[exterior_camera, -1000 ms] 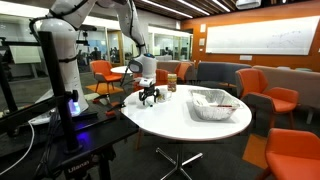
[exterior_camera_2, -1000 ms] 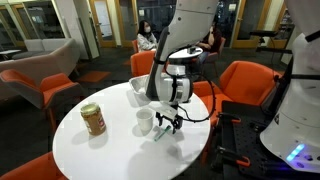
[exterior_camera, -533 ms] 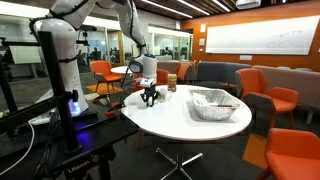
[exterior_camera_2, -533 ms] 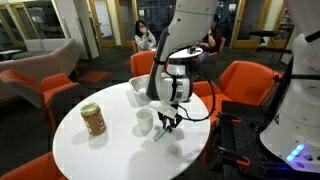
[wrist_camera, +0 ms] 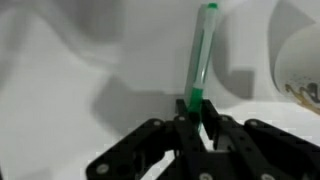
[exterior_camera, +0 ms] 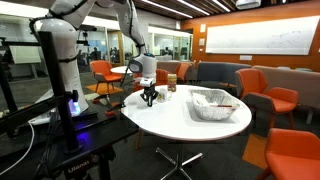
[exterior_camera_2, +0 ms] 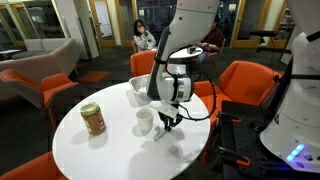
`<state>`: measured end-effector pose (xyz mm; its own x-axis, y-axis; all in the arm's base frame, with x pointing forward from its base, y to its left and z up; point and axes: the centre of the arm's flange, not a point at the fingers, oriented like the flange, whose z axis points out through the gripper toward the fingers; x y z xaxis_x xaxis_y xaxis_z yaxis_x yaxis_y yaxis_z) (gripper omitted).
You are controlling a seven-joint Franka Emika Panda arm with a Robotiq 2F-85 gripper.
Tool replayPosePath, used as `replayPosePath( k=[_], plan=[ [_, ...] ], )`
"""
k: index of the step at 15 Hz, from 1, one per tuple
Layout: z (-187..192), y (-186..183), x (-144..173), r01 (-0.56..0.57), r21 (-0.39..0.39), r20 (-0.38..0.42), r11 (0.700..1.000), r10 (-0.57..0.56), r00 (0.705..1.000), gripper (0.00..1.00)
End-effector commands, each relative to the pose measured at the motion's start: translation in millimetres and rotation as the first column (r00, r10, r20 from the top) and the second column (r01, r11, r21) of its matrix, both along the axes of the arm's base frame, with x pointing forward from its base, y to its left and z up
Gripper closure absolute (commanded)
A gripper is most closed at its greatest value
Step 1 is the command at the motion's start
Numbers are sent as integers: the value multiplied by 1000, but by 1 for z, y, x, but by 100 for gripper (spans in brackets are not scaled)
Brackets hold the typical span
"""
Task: Pick the marker on the table and put it in the cup
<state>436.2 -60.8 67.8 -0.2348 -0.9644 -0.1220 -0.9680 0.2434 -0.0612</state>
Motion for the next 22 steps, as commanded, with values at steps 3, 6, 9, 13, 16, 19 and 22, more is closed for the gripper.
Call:
replayPosePath(
  k=[3, 6, 9, 13, 16, 19, 22],
  plan=[
    [52, -3, 4, -75, -59, 2, 995, 75, 997, 95],
    [83, -7, -1, -138, -105, -11, 985, 137, 990, 95],
    [110, -8, 3, -158, -190, 10, 969, 163, 987, 95],
    [150, -3, 23, -181, -314, 31, 932, 200, 979, 95],
    [178, 3, 39, -228, -398, 18, 889, 256, 966, 95],
    [196, 20, 60, -294, -478, -36, 828, 316, 948, 95],
    [200, 47, 84, -303, -572, -86, 762, 312, 946, 95]
  ],
)
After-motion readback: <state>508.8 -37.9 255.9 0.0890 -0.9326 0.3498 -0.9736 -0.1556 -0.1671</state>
